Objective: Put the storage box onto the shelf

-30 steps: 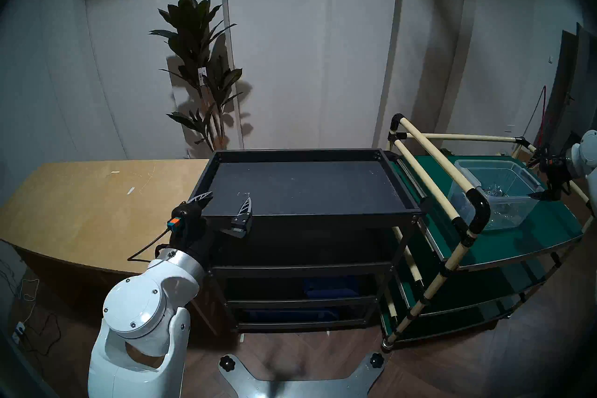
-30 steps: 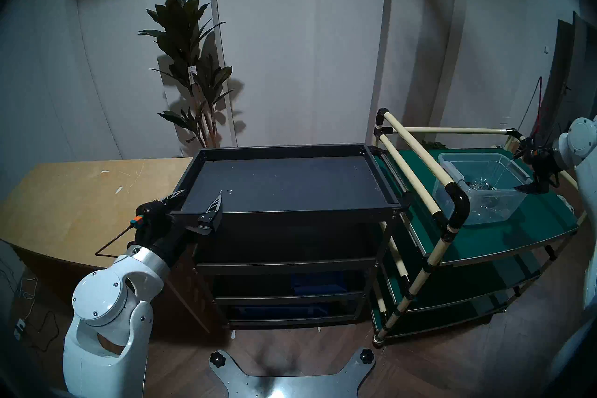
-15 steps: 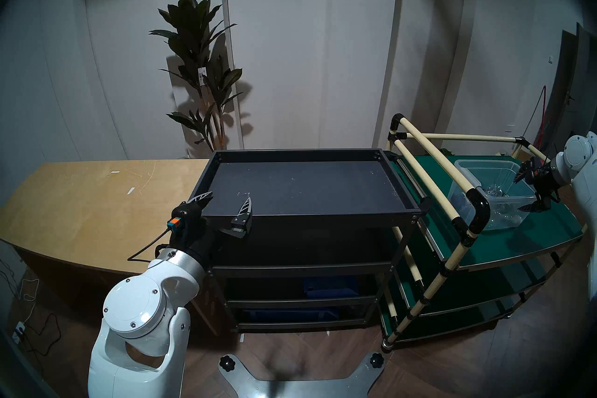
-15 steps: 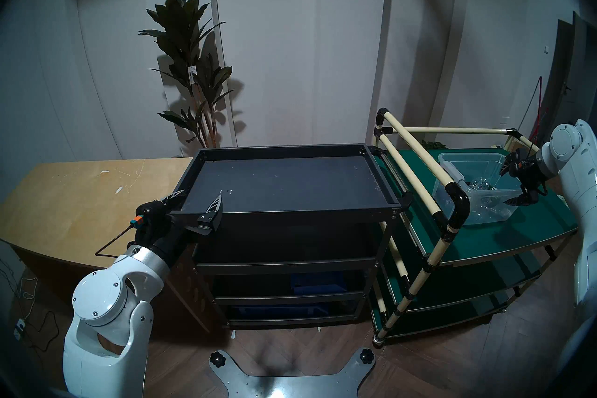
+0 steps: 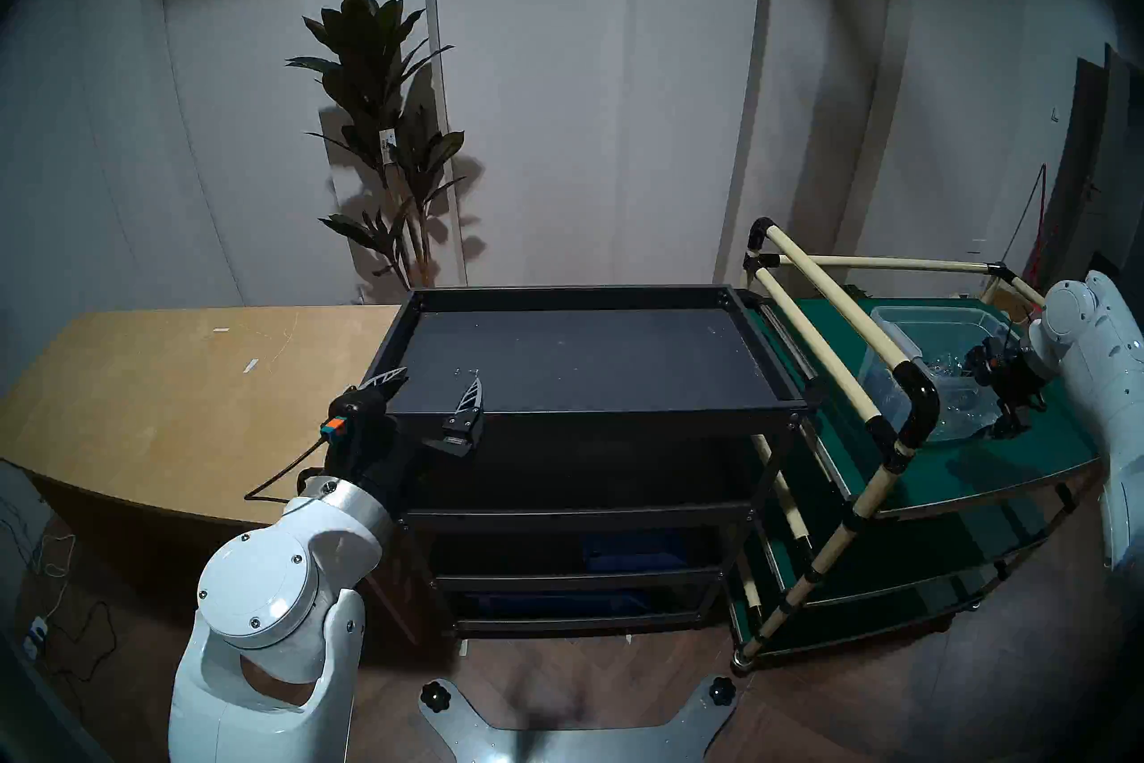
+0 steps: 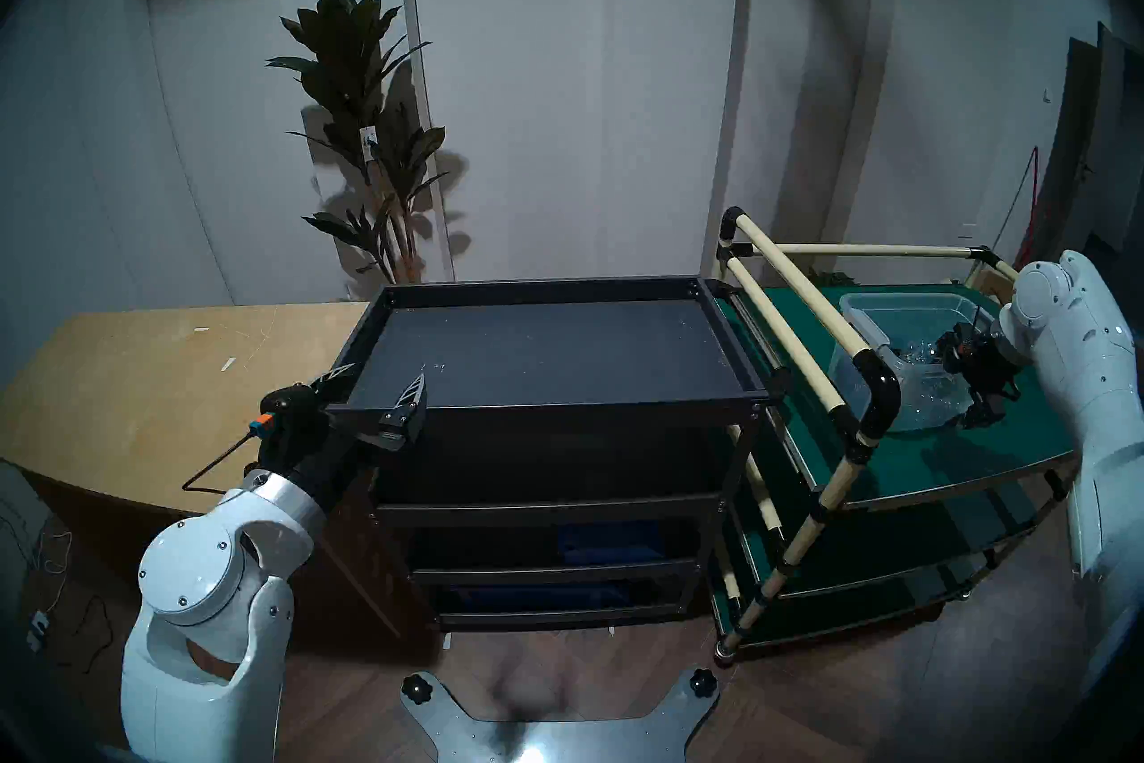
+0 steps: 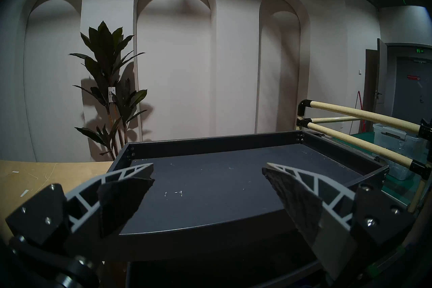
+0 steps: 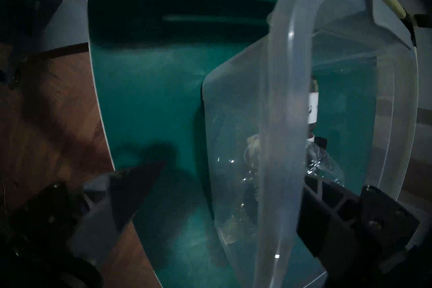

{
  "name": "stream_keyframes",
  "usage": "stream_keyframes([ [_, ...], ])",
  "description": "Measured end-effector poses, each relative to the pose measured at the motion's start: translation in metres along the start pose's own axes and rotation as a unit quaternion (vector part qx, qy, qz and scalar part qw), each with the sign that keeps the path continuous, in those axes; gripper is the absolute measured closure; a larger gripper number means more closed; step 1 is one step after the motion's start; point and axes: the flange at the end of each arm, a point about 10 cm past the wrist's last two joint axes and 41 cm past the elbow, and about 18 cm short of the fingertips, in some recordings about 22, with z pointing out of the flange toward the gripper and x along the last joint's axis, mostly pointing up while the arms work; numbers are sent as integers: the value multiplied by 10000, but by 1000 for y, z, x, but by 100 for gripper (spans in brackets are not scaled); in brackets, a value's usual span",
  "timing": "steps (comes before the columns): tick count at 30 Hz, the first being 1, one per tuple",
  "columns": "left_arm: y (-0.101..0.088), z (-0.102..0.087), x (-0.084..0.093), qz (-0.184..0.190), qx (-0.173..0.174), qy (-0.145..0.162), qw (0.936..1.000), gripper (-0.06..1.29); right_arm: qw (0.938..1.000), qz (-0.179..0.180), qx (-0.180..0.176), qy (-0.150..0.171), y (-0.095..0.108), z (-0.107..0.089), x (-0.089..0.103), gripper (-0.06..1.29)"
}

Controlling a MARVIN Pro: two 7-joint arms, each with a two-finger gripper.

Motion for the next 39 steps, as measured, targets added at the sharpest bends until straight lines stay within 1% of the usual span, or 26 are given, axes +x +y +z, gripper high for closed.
stream_keyframes([
  [6, 0, 0, 0, -1, 0, -1, 10000, -4, 9999, -48, -142, 54, 17, -9, 10, -2],
  [9, 0, 0, 0, -1, 0, -1, 10000, -4, 9999, -22, -111, 60, 21, -10, 11, -2],
  [10, 0, 0, 0, -1, 0, -1, 10000, -4, 10000, -3, -52, 55, 22, -9, 11, -2],
  [12, 0, 0, 0, -1, 0, -1, 10000, -4, 10000, 12, -9, 53, 22, -8, 10, -2],
  [13, 0, 0, 0, -1, 0, -1, 10000, -4, 9999, 44, 94, 47, 21, -5, 9, -2],
  [16, 0, 0, 0, -1, 0, -1, 10000, -4, 9998, 81, 196, 44, 20, -2, 8, -2],
  [19, 0, 0, 0, -1, 0, -1, 10000, -4, 9992, 138, 367, 42, 15, 4, 4, -2],
  [20, 0, 0, 0, 0, 0, 0, 10000, -4, 9988, 181, 457, 46, 12, 9, 2, -2],
  [25, 0, 0, 0, 0, 0, 1, 10000, -4, 9977, 267, 613, 48, 5, 20, -5, -2],
  [30, 0, 0, 0, 0, 0, 2, 10000, -4, 9968, 347, 713, 51, 0, 27, -9, -2],
  [39, 0, 0, 0, 0, -1, 3, 10000, -4, 9963, 431, 735, 81, 3, 28, -10, -2],
])
